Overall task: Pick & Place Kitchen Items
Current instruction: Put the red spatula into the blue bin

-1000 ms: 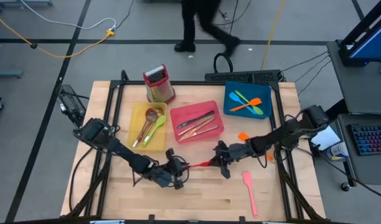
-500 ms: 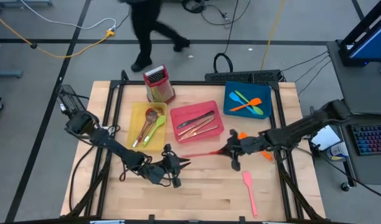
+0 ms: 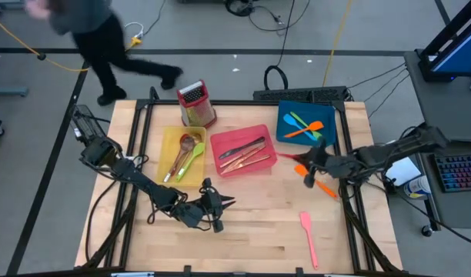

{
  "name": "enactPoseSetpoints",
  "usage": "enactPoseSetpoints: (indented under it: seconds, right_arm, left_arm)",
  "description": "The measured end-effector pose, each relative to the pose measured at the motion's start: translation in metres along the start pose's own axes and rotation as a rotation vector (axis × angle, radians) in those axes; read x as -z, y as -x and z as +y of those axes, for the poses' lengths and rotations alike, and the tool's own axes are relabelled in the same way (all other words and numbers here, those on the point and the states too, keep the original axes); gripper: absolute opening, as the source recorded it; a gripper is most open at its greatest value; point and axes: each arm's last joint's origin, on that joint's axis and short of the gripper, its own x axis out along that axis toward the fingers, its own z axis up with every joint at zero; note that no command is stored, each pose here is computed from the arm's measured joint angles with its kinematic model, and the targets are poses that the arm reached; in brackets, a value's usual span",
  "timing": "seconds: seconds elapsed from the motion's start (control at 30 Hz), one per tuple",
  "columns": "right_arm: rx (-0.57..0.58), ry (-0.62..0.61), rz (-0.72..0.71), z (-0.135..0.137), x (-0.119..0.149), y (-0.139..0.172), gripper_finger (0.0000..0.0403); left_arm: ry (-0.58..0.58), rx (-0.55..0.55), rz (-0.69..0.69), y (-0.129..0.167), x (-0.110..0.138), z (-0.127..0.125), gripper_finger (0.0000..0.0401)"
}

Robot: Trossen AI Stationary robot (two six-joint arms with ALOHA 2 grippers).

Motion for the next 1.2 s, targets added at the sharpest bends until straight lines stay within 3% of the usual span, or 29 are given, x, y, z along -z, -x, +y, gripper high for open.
enactPoseSetpoints:
  seconds: [0.23,0.73,1.0,1.2]
  right_arm:
    - [0.176,-0.014,0.034,-0.028,0.008,0.013,0.0019]
    - [0.486,-0.227,0.145,-0.067,0.016,0.008,0.002]
    - [0.421,-0.311,0.311,-0.077,0.029,-0.005,0.002]
    - [0.335,-0.301,0.262,-0.083,0.037,-0.029,0.002]
  left_arm:
    - [0.0,-0.001,0.001,0.0,0.0,0.0,0.0056]
    - [-0.001,0.0,0.001,0.0,0.0,0.0,0.0056]
    - [-0.002,-0.001,0.002,0.0,0.0,0.0,0.0056]
    - [0.036,-0.001,0.002,0.0,0.0,0.0,0.0056]
